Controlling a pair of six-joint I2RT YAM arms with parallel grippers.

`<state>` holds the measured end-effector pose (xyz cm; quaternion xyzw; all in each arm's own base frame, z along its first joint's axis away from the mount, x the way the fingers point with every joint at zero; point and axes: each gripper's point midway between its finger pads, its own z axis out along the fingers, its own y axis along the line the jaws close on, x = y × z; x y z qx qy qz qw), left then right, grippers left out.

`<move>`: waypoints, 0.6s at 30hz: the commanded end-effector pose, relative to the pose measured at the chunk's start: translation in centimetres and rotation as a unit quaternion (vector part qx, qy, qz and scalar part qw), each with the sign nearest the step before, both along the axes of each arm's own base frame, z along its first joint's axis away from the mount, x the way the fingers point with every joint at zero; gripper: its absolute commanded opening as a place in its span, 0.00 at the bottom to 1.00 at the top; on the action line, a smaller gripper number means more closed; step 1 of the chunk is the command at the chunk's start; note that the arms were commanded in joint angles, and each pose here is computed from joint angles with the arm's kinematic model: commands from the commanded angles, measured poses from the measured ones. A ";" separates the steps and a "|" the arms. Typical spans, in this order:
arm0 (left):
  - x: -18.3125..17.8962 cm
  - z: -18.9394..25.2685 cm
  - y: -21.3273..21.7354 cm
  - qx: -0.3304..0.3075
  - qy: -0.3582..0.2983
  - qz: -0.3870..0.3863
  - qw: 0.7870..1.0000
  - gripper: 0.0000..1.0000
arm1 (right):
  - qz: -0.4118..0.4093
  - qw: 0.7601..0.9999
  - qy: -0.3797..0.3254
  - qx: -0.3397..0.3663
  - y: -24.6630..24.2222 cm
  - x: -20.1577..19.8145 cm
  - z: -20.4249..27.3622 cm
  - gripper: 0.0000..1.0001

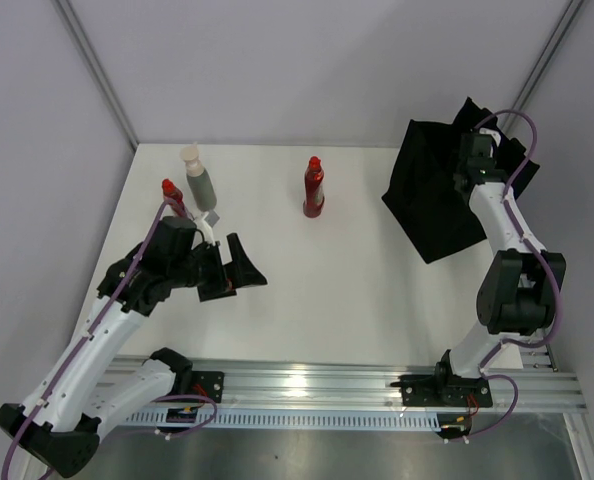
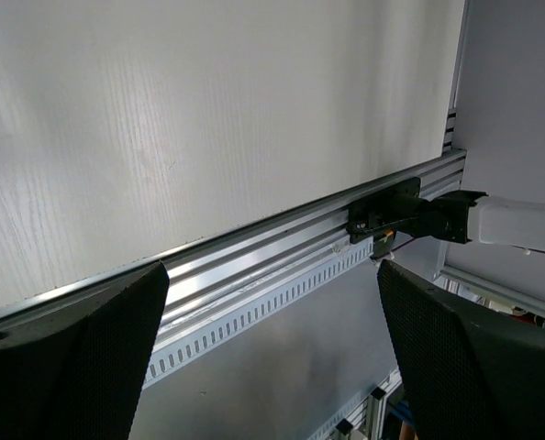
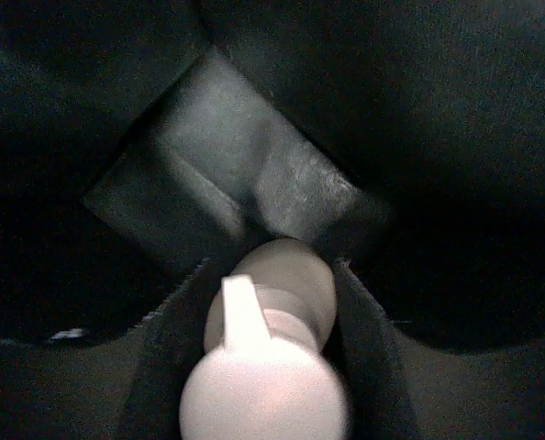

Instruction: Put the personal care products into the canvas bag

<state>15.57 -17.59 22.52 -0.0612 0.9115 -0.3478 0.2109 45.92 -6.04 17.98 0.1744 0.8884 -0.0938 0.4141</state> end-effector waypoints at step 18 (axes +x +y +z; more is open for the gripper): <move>-0.5 1.8 0.4 -0.012 -0.030 0.005 0.999 0.99 | 0.062 0.974 -0.209 0.059 3.6 -3.0 20.7 0.65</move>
